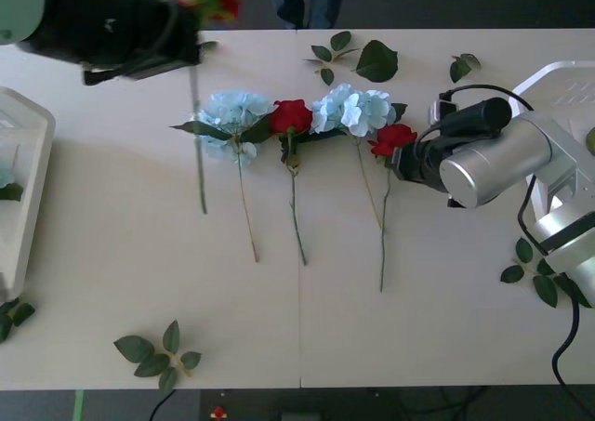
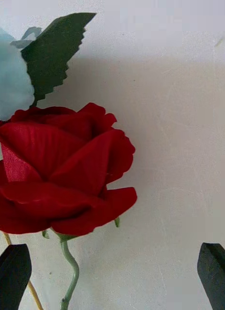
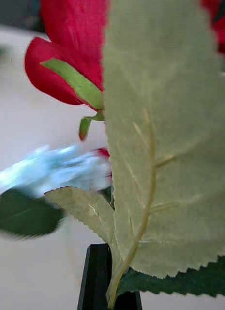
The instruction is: Place the red flowers into the right box and the blue flowers into the left box. If a person shows an open palm, hand one flower to the person first, then continue sorting.
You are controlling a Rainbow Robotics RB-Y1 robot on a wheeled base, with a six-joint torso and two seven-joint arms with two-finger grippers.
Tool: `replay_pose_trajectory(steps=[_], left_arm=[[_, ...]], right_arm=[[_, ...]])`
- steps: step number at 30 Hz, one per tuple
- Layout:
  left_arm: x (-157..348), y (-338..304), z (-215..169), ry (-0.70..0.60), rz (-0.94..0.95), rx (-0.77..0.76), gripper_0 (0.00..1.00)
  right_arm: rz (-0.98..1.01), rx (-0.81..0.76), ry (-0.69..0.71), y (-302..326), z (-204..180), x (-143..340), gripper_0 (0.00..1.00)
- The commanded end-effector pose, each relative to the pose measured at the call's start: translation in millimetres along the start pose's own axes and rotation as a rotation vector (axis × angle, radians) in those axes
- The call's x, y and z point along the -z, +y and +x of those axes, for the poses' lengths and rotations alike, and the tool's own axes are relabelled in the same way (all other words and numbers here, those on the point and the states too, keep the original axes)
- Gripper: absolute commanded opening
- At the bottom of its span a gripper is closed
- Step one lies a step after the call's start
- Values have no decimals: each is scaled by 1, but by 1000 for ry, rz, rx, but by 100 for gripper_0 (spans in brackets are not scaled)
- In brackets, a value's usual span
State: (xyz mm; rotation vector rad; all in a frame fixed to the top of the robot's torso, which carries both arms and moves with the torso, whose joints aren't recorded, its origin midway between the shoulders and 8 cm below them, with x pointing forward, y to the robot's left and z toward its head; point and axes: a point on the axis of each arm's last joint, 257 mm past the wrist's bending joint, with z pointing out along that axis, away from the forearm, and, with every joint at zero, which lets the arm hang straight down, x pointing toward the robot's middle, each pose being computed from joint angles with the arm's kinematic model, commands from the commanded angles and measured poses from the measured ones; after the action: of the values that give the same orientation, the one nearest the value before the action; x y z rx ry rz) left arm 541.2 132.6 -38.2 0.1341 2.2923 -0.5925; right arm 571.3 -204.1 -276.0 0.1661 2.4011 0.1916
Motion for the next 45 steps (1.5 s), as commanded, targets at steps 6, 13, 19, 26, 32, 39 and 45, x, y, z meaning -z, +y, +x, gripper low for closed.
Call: replay_pose_trajectory(steps=[6,13,19,26,32,39,45], left_arm=[[23,-109,-20,-198,338,-191,0],[46,-148,-13,-370,562,-230,0],[54,-169,1,-449,667,-283,0],[47,-189,12,-501,706,-328,0],[42,-194,15,-537,703,-334,0],[39,-194,20,-537,705,-339,0],[42,-197,21,-533,725,-328,0]], right_arm=[[-54,17,-42,42,-11,2,100],[-152,11,-101,59,-25,6,100],[-266,-64,-117,58,-39,34,100],[-308,-117,-41,34,-34,95,100],[-389,-47,15,17,-18,146,100],[-674,205,-46,36,-4,201,100],[-831,484,-198,52,-1,237,100]])
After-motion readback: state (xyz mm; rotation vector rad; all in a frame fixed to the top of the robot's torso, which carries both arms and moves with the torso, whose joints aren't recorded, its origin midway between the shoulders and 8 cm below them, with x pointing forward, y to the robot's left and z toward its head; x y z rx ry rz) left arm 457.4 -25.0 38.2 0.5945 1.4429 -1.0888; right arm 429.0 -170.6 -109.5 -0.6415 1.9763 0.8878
